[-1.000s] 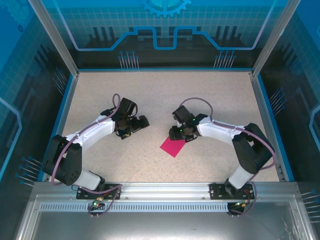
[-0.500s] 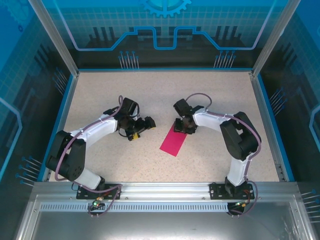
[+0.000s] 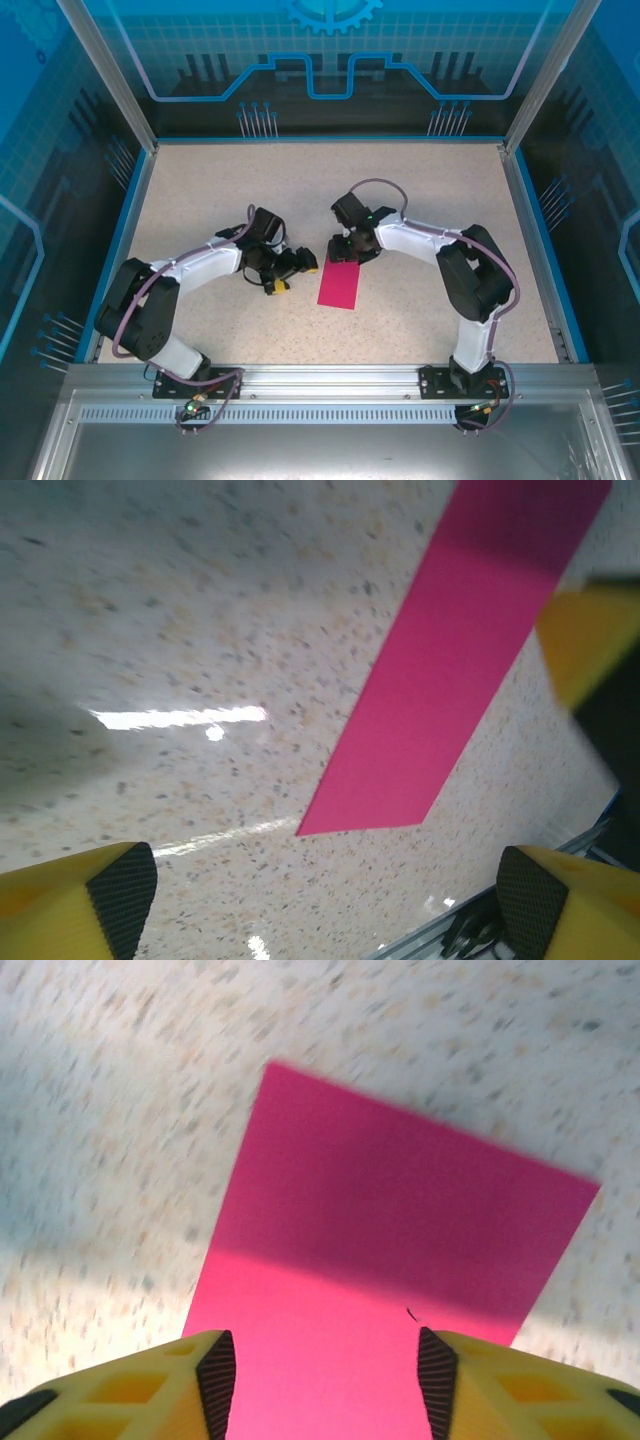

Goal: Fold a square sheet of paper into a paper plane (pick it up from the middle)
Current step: Rotate the paper at the center of the table.

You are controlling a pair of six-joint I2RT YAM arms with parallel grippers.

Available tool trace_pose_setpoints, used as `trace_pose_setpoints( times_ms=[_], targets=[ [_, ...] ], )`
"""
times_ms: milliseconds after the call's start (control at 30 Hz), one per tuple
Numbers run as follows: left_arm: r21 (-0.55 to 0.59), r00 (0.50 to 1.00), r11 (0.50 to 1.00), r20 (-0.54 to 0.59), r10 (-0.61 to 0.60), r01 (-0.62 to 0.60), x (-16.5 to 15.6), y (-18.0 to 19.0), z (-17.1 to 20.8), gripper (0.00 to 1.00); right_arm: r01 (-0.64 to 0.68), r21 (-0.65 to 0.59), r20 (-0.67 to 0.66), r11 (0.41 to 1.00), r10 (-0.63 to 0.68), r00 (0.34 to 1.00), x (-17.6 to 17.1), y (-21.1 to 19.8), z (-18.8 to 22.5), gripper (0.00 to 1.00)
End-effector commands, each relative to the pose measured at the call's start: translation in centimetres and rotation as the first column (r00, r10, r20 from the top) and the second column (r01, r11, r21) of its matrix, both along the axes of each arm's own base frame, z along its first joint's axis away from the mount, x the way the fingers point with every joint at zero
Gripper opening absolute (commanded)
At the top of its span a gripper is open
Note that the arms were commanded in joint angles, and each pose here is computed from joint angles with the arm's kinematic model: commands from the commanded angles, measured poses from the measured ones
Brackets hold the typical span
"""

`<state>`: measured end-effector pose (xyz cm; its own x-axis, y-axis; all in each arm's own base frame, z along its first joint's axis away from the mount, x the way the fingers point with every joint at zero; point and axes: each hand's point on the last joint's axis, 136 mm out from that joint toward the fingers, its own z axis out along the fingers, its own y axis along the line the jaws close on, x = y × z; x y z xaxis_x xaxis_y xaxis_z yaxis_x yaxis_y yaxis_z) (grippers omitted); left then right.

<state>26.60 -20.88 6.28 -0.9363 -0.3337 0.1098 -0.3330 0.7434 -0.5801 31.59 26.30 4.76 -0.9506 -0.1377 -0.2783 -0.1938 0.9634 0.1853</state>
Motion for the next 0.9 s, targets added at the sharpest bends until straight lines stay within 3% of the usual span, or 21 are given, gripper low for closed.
trace_pose_setpoints(
  times_ms=[0,333,867],
  targets=[
    [0.018,0.994,0.994,-0.033,0.106,-0.105,0.8,2.5,-0.6,0.93,-0.083,-0.135,-0.018,0.987,0.081,0.997,-3.8,0.1,1.0,0.58],
    [0.053,0.969,0.969,-0.04,0.244,-0.242,1.7,7.6,-0.8,0.99,-0.224,-0.27,-0.077,0.937,0.211,0.975,-7.8,3.4,-1.0,0.78],
    [0.064,0.966,0.968,-0.065,0.249,-0.245,1.5,8.1,-1.6,0.99,-0.237,-0.299,-0.18,0.924,0.189,0.965,-8.6,2.6,-4.2,0.79]
  ],
)
